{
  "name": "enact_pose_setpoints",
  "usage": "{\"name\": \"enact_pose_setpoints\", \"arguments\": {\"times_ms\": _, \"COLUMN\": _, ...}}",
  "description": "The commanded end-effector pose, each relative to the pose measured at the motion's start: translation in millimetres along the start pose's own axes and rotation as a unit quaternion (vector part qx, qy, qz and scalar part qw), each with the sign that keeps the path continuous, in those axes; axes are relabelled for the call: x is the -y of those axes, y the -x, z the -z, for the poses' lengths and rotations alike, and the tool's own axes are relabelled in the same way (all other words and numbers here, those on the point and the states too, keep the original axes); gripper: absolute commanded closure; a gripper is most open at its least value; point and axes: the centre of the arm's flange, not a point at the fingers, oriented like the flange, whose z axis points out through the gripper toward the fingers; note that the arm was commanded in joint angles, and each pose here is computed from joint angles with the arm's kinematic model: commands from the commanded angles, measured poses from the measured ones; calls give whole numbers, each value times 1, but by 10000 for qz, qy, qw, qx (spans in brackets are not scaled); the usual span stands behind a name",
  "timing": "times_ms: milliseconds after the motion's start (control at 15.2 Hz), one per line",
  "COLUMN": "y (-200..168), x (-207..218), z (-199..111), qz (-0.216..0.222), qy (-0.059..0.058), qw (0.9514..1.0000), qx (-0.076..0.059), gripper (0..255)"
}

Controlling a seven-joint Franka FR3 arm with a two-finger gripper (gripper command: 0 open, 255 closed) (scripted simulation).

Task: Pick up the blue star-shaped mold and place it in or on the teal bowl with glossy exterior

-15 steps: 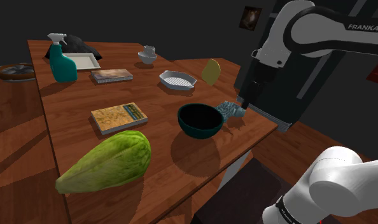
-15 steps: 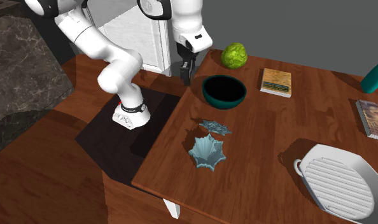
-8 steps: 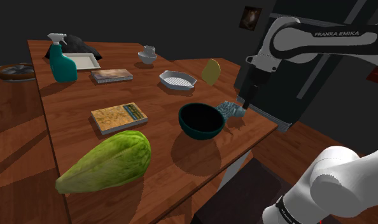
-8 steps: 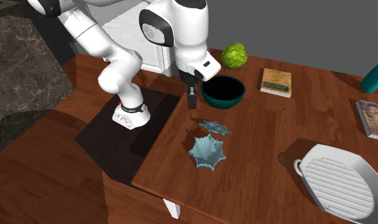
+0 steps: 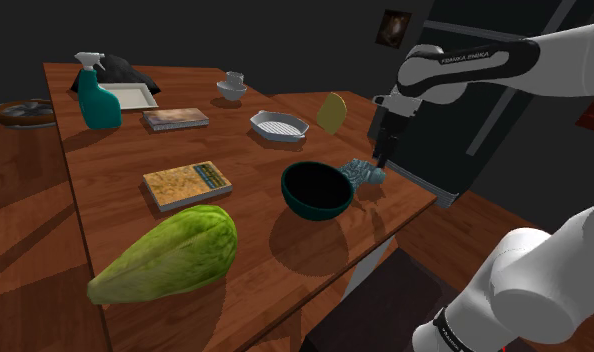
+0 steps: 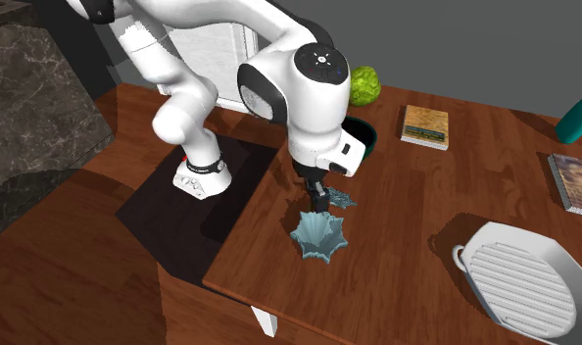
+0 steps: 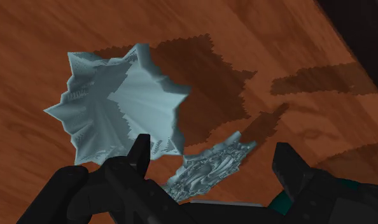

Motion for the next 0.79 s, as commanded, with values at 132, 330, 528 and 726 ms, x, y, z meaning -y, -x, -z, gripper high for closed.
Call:
{"name": "enact_pose_setpoints", "arguments": {"times_ms": 132, "y": -10, "x": -34, "z": -19, "qz": 525, "qy": -35, "qw": 9986, "qx": 36, "gripper": 0}}
{"name": "enact_pose_setpoints", "arguments": {"times_ms": 330, "y": -10, "x": -34, "z": -35, "qz": 525, "qy": -35, "qw": 9986, "qx": 36, "gripper": 0}}
{"name": "enact_pose_setpoints", "arguments": {"times_ms": 528, "y": -10, "x": -34, "z": -51, "qz": 525, "qy": -35, "qw": 9986, "qx": 36, "gripper": 0}}
{"name": "enact_pose_setpoints", "arguments": {"times_ms": 726, "y": -10, "x": -34, "z": -54, "qz": 525, "qy": -35, "qw": 9986, "qx": 36, "gripper": 0}}
